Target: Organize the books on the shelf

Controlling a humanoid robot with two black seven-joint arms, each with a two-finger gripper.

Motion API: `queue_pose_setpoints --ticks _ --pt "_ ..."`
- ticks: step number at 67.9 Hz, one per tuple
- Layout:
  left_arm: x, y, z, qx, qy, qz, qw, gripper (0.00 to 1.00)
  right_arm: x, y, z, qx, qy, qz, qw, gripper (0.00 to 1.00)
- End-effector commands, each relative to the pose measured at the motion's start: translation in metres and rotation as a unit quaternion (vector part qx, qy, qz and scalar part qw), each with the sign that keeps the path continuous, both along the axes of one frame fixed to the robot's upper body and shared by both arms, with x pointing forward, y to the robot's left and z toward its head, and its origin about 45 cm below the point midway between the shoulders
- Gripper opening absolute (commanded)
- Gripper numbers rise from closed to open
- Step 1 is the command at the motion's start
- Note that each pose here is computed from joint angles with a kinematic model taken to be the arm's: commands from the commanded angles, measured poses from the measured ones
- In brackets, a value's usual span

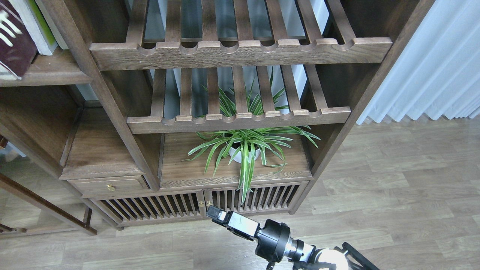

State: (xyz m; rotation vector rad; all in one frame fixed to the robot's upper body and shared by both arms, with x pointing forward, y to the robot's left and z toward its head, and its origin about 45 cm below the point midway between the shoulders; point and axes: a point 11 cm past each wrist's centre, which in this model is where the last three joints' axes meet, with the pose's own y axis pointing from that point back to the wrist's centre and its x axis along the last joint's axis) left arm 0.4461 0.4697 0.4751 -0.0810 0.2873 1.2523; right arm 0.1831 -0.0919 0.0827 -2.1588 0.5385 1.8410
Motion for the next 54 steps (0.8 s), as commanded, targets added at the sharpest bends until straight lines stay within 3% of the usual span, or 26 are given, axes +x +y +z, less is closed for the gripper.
queue_pose_setpoints --ticks 1,21,54 --pt "-0.001 -0.02 0.006 0.007 -0.007 -0.031 0.999 1.0 0.0 0.0 -0.001 -0.001 0.001 0.0 1.0 0.99" --pt "-0.008 -0.07 0.014 0.031 -0.014 -0.109 0.994 1.0 0.001 -0.001 0.0 -0.001 0.0 -0.001 1.0 0.99" --pt "-0.05 -0.019 0.037 0.095 -0.004 -0.059 0.994 1.0 0.001 -0.002 -0.003 -0.004 0.002 -0.001 1.0 0.99"
